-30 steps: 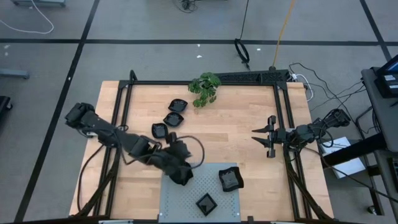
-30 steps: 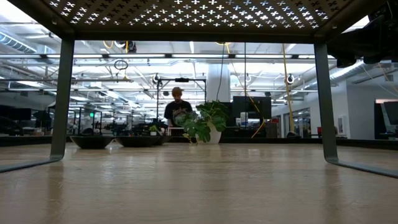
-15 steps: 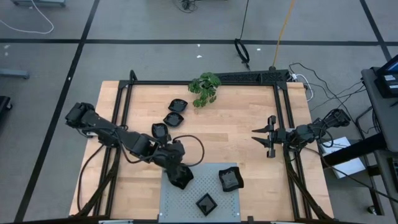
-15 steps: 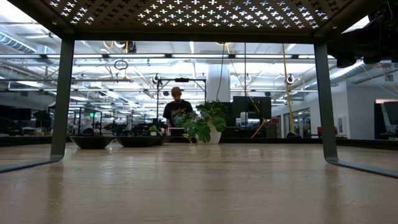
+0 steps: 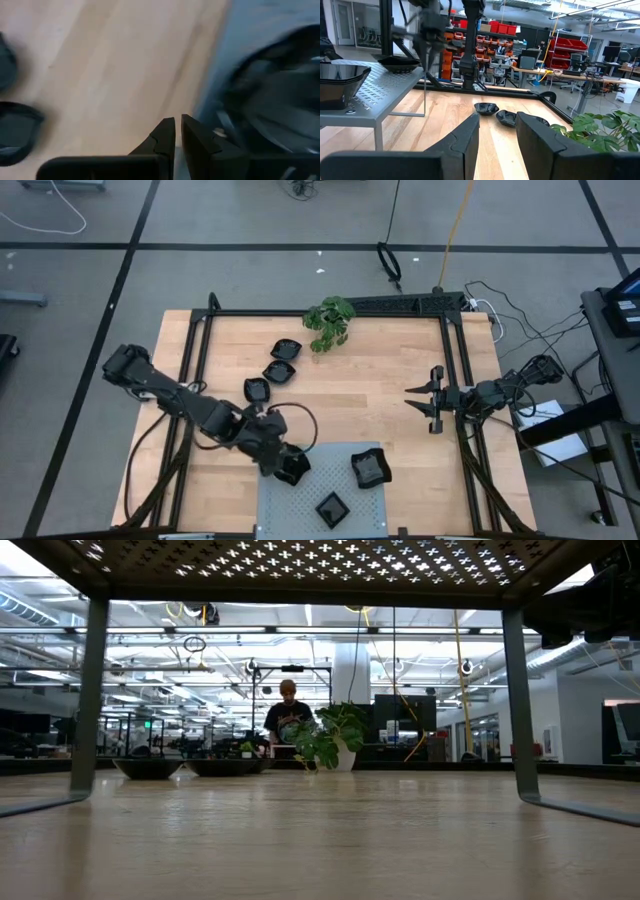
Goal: Pick & Place Mini shaped plates
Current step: Adjust the stacked leaf-shaped plate on the shelf
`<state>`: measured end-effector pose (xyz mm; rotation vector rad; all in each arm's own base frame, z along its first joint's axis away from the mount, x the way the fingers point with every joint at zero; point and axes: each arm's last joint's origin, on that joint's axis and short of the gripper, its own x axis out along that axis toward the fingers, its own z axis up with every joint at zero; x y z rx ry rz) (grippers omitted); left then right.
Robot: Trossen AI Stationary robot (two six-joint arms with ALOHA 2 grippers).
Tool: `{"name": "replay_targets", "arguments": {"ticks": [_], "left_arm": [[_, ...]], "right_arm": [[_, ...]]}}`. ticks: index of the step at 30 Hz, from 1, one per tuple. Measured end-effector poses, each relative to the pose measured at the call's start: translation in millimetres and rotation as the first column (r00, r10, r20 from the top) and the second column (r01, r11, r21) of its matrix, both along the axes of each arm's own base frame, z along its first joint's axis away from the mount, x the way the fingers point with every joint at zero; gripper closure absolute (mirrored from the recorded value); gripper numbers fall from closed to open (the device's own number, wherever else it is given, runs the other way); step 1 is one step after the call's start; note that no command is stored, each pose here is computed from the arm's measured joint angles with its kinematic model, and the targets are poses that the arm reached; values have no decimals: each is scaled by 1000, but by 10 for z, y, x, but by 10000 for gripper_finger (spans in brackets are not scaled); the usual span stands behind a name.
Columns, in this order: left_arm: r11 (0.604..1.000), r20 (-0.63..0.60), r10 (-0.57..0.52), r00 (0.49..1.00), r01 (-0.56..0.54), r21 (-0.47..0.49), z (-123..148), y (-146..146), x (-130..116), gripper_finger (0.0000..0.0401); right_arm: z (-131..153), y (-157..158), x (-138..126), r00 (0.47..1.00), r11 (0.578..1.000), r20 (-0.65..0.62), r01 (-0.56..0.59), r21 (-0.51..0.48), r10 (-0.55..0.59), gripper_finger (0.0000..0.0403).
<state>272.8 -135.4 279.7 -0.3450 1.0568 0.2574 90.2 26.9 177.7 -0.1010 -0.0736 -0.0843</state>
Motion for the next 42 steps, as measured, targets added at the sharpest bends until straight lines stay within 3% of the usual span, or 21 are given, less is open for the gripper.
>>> {"name": "replay_targets", "arguments": {"ticks": [8,13,16,20,24,30,33,42], "left_arm": [[996,235,-23,972,43,-80,503,-63,-252,366],[963,403,-205,892,258,-79,697,-245,-296,365],[955,441,-226,869,287,-75,719,-281,-266,363],[968,410,-190,892,239,-71,592,-294,-144,335],[933,457,-307,835,359,-29,499,-484,-2,286],[879,366,-437,822,477,-22,263,-688,21,226],[866,296,-476,828,500,-6,255,-713,-48,216],[794,93,-601,794,579,187,213,-660,-196,215]], "right_arm": [[0,0,0,1000,1000,0,0,0,0,284],[0,0,0,1000,1000,0,-1,0,1,284],[0,0,0,1000,1000,0,0,0,0,284],[0,0,0,1000,1000,0,0,0,0,284],[0,0,0,1000,1000,0,-1,0,1,284],[0,0,0,1000,1000,0,0,0,0,284],[0,0,0,1000,1000,0,0,0,0,284],[0,0,0,1000,1000,0,0,0,0,284]]}}
